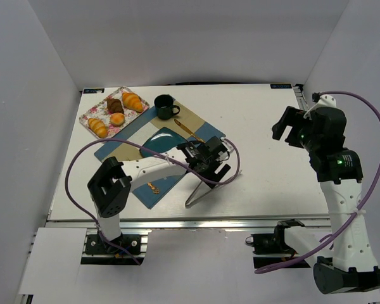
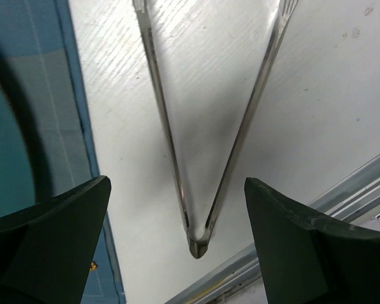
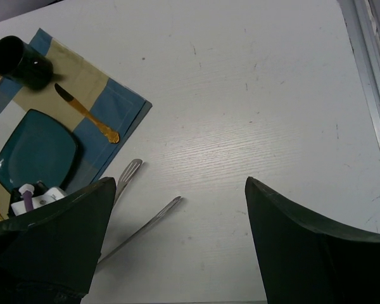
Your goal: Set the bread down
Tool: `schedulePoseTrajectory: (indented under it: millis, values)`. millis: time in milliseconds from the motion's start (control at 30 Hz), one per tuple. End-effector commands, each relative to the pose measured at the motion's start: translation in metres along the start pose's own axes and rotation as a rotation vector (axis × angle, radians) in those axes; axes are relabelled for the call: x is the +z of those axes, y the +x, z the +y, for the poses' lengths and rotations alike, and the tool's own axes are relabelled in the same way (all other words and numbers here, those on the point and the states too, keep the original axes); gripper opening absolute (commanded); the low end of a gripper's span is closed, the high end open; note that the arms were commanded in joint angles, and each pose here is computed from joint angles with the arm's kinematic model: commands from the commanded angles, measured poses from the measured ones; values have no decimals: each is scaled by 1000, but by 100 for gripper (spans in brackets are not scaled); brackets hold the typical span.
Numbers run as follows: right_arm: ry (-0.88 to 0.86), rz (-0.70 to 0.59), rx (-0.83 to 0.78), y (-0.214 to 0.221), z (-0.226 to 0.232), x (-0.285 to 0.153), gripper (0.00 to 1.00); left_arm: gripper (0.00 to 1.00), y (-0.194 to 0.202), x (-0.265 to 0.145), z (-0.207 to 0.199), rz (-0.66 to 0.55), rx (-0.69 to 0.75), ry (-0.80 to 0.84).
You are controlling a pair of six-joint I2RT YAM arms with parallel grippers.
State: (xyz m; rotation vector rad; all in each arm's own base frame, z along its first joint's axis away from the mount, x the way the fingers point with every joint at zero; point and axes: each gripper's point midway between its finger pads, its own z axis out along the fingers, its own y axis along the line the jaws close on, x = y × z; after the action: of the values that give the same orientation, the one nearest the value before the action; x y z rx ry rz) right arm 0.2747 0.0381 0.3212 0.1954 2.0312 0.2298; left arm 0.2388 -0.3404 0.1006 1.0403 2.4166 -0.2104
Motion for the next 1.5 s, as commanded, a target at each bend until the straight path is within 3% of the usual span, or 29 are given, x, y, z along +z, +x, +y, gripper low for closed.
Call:
schedulePoseTrajectory:
  millis: [0,600,1467]
  values:
    - [-36,-28,-14,-4,5,-3,89,98,-10,11,-8,-48,-3,6]
    - [-21,25,-31,14,-1,10,89,98,27,63,-31,67,-26,73]
    - [-35,36,-11,23,1,12,89,98,80,62,-29,160,-58,88]
